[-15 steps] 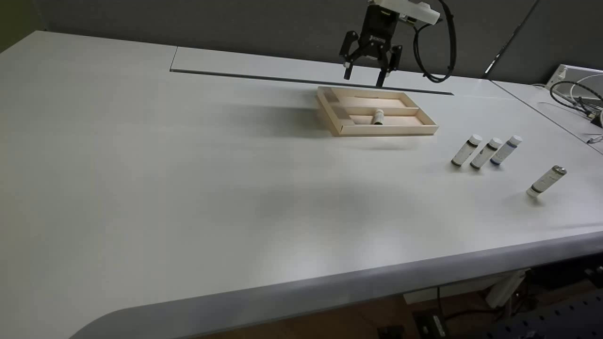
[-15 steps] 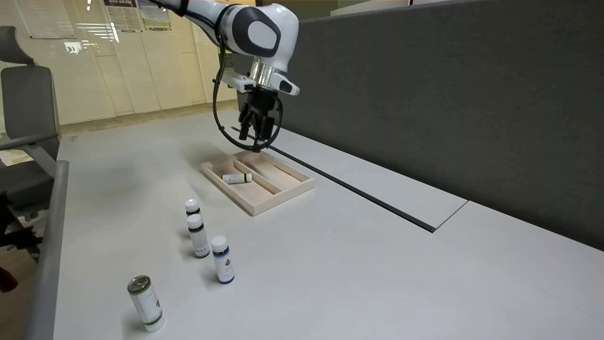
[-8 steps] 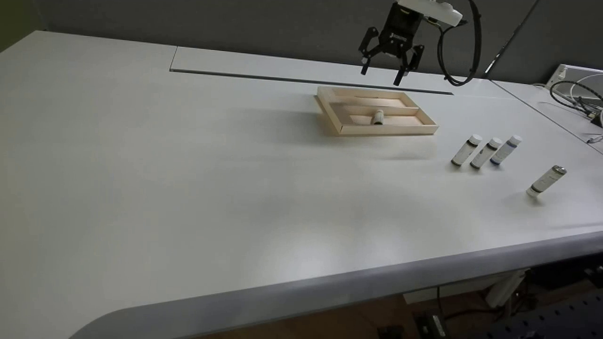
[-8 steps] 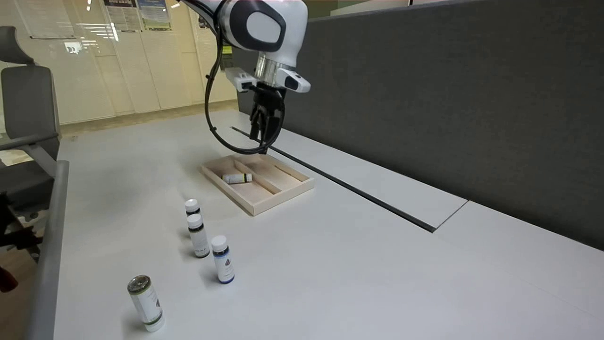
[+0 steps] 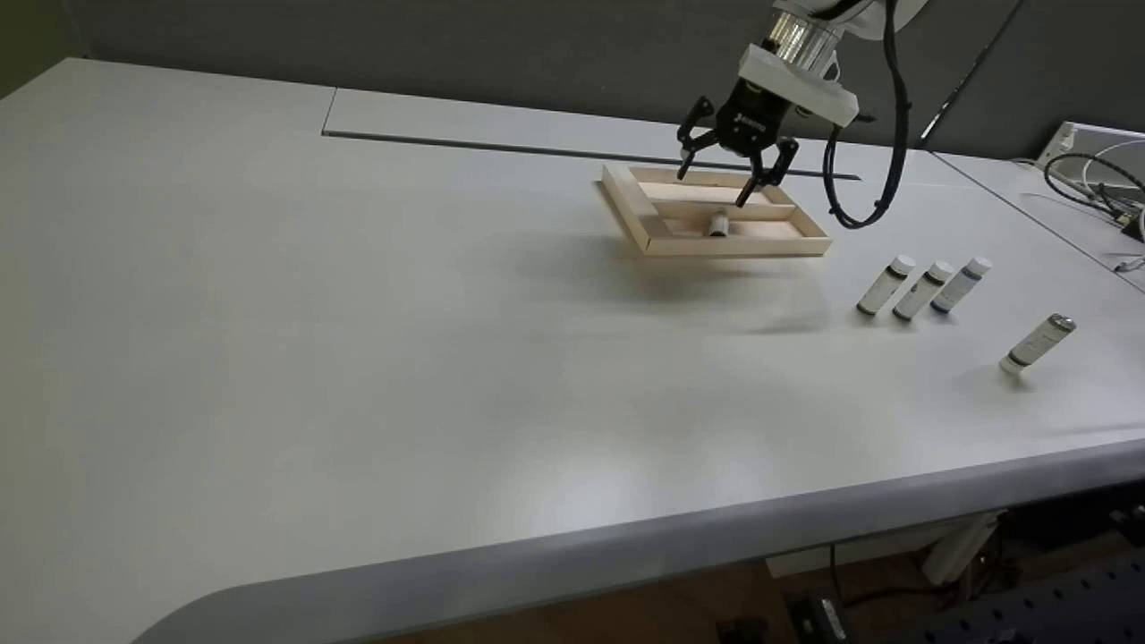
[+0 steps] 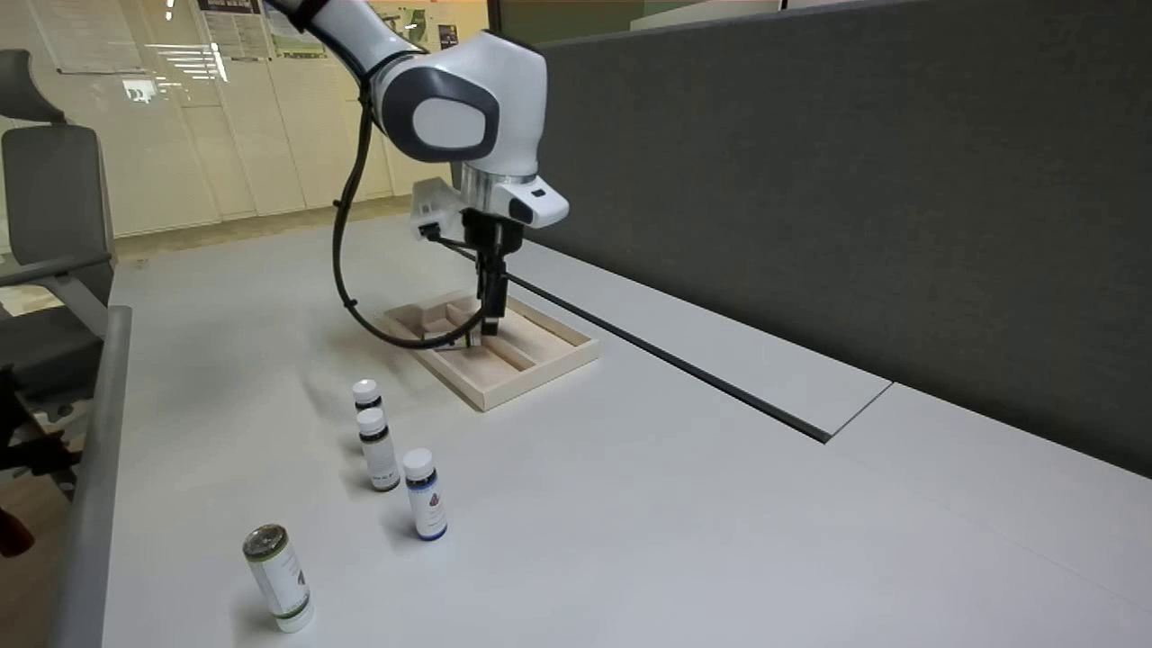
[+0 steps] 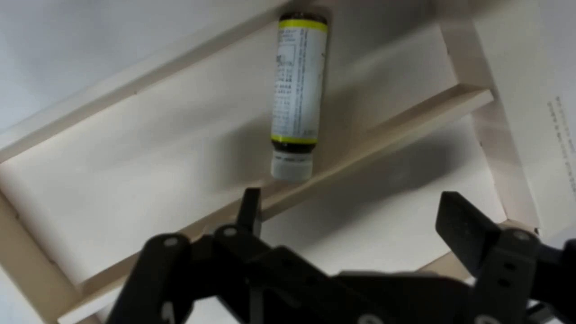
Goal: Place a bottle on the tray
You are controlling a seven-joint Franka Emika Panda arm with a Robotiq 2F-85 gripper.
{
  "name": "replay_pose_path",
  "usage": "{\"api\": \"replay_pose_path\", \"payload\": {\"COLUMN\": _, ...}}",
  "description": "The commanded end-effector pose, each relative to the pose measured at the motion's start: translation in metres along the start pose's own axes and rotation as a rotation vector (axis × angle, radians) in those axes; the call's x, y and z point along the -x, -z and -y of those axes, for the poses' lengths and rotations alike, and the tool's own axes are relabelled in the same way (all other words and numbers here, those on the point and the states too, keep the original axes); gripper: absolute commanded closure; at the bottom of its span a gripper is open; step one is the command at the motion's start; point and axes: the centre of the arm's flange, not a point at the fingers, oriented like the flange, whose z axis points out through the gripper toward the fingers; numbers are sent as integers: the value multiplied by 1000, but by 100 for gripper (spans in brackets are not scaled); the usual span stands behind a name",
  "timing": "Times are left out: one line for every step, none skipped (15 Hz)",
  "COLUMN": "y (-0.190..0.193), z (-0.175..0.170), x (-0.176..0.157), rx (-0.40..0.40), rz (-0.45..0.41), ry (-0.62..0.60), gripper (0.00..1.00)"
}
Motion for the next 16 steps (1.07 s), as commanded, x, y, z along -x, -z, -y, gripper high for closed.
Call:
{"api": "replay_pose_path", "payload": {"y": 7, "z": -6, "x": 45, "rx": -9, "rz": -5, "ry": -42, "gripper": 0}}
{"api": "replay_pose_path", "payload": {"y": 11, "z": -6, "x": 51, "rx": -10, "rz": -6, "ry": -36, "gripper": 0}}
{"api": "replay_pose_path", "payload": {"y": 12, "z": -7, "x": 57, "rx": -10, "rz": -2, "ry": -31, "gripper": 0}}
{"api": "replay_pose_path", "payload": {"y": 14, "z": -8, "x": 62, "rx": -8, "rz": 1, "ry": -26, "gripper": 0}}
{"api": "replay_pose_path", "payload": {"y": 16, "z": -8, "x": 67, "rx": -8, "rz": 4, "ry": -27, "gripper": 0}}
{"api": "replay_pose_path", "payload": {"y": 19, "z": -10, "x": 71, "rx": -8, "rz": 1, "ry": -24, "gripper": 0}}
{"api": "replay_pose_path", "payload": {"y": 21, "z": -11, "x": 73, "rx": -8, "rz": -4, "ry": -23, "gripper": 0}}
{"api": "replay_pose_path", "payload": {"y": 22, "z": -12, "x": 73, "rx": -4, "rz": -8, "ry": -26, "gripper": 0}}
{"api": "replay_pose_path", "payload": {"y": 23, "z": -13, "x": 74, "rx": -2, "rz": -12, "ry": -27, "gripper": 0}}
{"api": "replay_pose_path", "payload": {"y": 25, "z": -14, "x": 74, "rx": -1, "rz": -16, "ry": -26, "gripper": 0}}
{"api": "replay_pose_path", "payload": {"y": 26, "z": -14, "x": 73, "rx": -3, "rz": -28, "ry": -25, "gripper": 0}}
{"api": "replay_pose_path", "payload": {"y": 26, "z": -15, "x": 72, "rx": -6, "rz": -36, "ry": -23, "gripper": 0}}
{"api": "replay_pose_path", "payload": {"y": 26, "z": -14, "x": 70, "rx": -9, "rz": -52, "ry": -20, "gripper": 0}}
{"api": "replay_pose_path", "payload": {"y": 25, "z": -13, "x": 68, "rx": -11, "rz": -63, "ry": -16, "gripper": 0}}
{"api": "replay_pose_path", "payload": {"y": 24, "z": -12, "x": 67, "rx": -13, "rz": -77, "ry": -10, "gripper": 0}}
{"api": "replay_pose_path", "payload": {"y": 23, "z": -12, "x": 66, "rx": -15, "rz": -88, "ry": -5, "gripper": 0}}
